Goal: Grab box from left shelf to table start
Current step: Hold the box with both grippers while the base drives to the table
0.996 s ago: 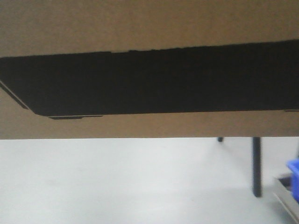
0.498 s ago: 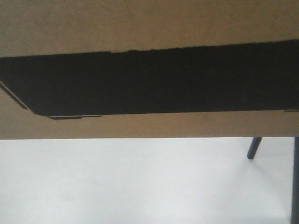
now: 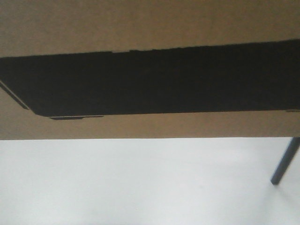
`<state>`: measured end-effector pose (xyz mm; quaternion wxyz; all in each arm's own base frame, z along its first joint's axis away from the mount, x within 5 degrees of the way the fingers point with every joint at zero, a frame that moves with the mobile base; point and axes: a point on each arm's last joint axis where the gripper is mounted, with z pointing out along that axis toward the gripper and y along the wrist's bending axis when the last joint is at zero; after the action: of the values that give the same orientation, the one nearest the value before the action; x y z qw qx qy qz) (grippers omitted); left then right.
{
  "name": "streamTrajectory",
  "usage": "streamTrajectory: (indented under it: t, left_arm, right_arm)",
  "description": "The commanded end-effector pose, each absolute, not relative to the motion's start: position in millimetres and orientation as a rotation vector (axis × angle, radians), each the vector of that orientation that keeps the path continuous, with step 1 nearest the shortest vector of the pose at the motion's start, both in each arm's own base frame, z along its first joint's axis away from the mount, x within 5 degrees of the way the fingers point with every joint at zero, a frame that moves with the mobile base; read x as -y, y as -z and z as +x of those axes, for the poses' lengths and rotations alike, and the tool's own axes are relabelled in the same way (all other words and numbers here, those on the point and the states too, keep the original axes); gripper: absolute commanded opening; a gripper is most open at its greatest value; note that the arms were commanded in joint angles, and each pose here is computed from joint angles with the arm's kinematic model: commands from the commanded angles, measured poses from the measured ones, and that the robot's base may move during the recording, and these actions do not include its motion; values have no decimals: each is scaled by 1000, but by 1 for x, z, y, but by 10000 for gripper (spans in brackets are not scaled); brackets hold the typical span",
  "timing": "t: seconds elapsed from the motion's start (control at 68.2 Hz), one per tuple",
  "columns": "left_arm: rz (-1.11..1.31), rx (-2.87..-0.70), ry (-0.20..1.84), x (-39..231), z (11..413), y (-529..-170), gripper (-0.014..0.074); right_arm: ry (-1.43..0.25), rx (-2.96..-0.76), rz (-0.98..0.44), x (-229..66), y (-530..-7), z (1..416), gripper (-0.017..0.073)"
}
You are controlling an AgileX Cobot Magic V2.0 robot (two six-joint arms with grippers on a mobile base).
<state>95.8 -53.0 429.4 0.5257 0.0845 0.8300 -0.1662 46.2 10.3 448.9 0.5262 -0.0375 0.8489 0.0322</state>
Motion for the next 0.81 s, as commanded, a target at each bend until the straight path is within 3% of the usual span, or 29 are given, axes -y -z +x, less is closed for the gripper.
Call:
streamTrajectory:
  t: [0.0, 0.791]
  left_arm:
    - [236, -1745, 588, 59, 89, -460, -92]
    - [236, -1745, 588, 59, 89, -460, -92]
  right_arm:
    - [-101, -1878, -99, -13, -468, 48, 56]
    - [-101, -1878, -99, -13, -468, 48, 56]
